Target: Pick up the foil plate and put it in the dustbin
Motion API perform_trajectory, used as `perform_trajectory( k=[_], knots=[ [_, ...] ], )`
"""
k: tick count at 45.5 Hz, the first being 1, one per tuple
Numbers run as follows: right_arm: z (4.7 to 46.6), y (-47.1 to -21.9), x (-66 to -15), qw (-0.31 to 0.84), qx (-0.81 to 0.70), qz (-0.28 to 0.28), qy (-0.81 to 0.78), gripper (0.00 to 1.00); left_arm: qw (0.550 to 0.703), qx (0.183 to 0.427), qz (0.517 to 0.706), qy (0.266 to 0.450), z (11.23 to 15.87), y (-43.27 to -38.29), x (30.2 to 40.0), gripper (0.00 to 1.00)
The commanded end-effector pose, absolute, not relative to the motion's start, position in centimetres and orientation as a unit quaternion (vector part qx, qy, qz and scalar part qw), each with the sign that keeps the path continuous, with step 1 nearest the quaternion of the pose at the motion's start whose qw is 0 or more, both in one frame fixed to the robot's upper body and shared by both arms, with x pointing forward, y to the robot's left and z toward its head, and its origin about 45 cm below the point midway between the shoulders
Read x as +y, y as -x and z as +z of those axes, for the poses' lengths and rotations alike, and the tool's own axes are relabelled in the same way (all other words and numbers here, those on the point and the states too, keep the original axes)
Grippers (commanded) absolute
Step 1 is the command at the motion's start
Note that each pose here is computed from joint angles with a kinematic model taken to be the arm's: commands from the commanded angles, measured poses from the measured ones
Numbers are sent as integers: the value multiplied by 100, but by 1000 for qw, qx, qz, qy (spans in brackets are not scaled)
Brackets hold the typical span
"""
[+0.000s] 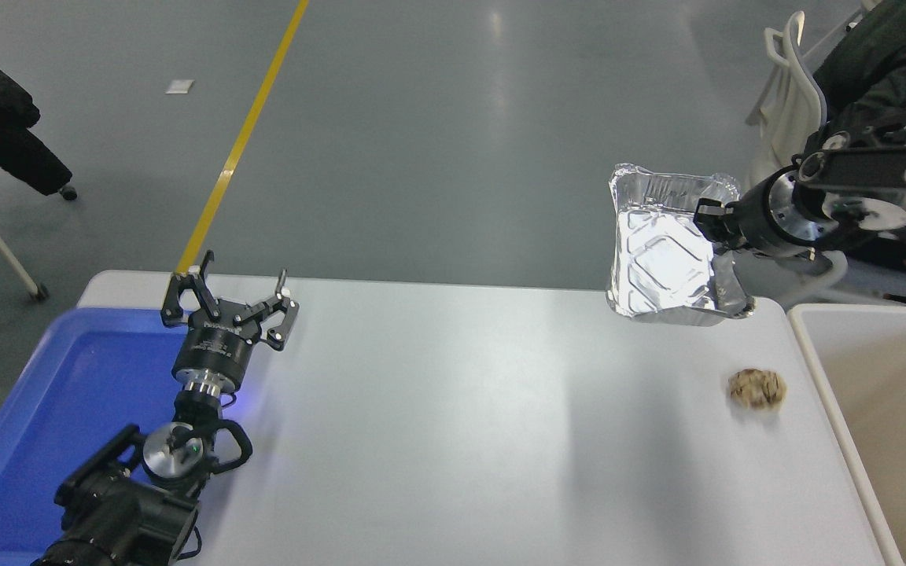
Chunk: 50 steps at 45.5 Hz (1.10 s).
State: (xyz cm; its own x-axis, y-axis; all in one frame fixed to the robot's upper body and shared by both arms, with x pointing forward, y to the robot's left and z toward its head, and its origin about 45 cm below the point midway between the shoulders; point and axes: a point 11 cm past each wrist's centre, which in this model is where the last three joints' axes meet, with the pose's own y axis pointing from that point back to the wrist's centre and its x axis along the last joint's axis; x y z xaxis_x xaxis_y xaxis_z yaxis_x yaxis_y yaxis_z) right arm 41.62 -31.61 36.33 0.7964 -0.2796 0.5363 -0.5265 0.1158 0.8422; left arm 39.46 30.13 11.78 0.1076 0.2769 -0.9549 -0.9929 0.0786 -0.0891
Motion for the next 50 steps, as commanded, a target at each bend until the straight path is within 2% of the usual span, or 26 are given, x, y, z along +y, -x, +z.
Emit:
perform_trajectory(
  k=[1,5,12,19,28,32,40,46,50],
  knots=[
    [4216,-3942,-3293,700,-296,118,-639,0,606,414,524,432,1179,-3946,3011,99],
    [4336,-3930,-3427,701,-311,124,-629,0,606,414,524,432,1179,-3946,3011,99],
    [4518,-3882,-3922,681,-378,101,-618,0,606,414,524,432,1180,-3946,3017,99],
    [4753,-3819,-4810,671,-473,83,-566,0,606,414,524,432,1179,-3946,3011,99],
    [4646,-3428,-6002,629,-593,11,-503,0,606,415,523,432,1178,-3946,3009,99],
    [4446,-3114,-6490,609,-639,-30,-469,0,606,415,523,432,1178,-3946,3009,99],
    [4026,-2809,-6877,585,-690,-64,-422,0,606,414,524,432,1179,-3946,3011,99],
    [3515,-2661,-6985,570,-720,-78,-388,0,606,414,524,432,1179,-3946,3011,99],
    [3122,-2708,-6907,557,-732,-95,-380,0,606,414,524,432,1179,-3946,3011,99]
  ],
)
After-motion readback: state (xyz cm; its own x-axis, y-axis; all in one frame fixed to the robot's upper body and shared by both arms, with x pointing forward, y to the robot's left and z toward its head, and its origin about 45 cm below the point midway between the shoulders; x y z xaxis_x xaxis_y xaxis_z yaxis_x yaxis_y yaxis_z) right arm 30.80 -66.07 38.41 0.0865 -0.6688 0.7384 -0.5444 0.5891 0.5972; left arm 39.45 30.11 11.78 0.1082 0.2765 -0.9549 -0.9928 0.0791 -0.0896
